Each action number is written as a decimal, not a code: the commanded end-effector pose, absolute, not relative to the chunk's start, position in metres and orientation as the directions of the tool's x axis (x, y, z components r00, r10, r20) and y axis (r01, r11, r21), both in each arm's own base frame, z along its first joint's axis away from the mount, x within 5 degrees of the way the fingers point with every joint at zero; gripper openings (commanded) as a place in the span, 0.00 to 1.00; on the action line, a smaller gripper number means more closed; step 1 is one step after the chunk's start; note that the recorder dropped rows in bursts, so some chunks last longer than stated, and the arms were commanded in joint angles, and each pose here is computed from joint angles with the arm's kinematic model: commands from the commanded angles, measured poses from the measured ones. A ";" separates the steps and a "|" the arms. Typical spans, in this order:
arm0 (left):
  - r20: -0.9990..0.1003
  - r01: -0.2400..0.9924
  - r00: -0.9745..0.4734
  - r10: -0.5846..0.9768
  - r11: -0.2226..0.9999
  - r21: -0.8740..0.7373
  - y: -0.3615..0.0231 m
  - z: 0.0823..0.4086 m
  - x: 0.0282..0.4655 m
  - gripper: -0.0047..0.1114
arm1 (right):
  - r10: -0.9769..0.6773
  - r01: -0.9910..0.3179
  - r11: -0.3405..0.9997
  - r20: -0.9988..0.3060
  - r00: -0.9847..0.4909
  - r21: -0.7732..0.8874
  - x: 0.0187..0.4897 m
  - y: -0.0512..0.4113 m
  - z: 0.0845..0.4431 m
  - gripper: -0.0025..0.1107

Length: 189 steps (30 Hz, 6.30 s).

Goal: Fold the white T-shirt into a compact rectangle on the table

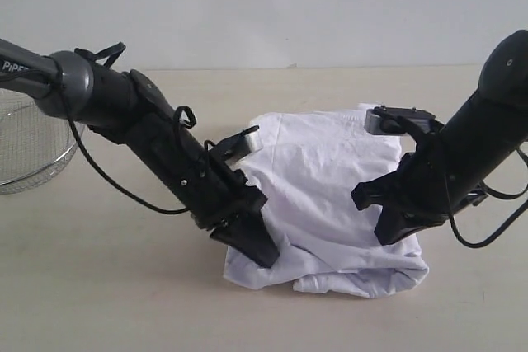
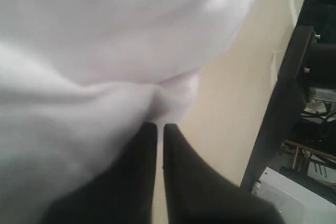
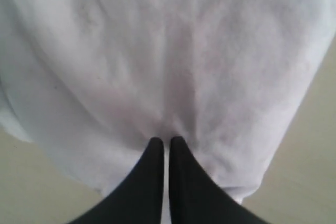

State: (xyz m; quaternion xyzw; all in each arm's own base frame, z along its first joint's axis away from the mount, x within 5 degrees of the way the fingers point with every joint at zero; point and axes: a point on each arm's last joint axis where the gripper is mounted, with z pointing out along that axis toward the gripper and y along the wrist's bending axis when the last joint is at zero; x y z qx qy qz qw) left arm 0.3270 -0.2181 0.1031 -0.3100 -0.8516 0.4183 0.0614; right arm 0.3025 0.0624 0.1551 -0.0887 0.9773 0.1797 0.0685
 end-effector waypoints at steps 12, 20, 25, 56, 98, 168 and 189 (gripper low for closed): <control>0.039 0.466 -0.795 0.606 0.649 -0.602 -0.194 0.069 0.308 0.08 | -0.140 -0.135 0.981 0.023 -0.990 0.141 0.296 0.042 0.107 0.02; 0.057 0.436 -0.784 0.618 0.614 -0.658 -0.188 0.072 0.299 0.08 | -0.138 -0.135 0.988 0.036 -0.990 0.079 0.296 0.036 0.107 0.02; -0.061 0.493 -0.784 0.618 0.561 -0.665 -0.192 0.113 0.301 0.08 | -0.140 -0.138 0.987 0.029 -0.990 0.078 0.297 0.036 0.107 0.02; -0.134 0.545 -0.805 0.578 0.630 -0.552 -0.239 0.096 0.320 0.08 | -0.131 -0.131 0.987 -0.008 -0.991 0.090 0.300 0.038 0.108 0.02; -0.596 0.646 -0.709 0.377 0.685 -0.336 -0.245 0.158 0.437 0.08 | -0.091 -0.212 0.951 -0.449 -0.889 0.227 0.436 0.040 0.204 0.02; -0.556 0.590 -0.805 0.206 0.370 -0.718 -0.167 0.187 0.386 0.08 | -0.016 -0.317 0.705 -0.432 -0.902 0.634 0.359 -0.099 0.167 0.02; -0.600 0.608 -0.782 0.170 0.416 -0.676 -0.151 0.187 0.329 0.08 | -0.002 -0.258 0.729 -0.375 -0.927 0.635 0.376 -0.084 0.114 0.72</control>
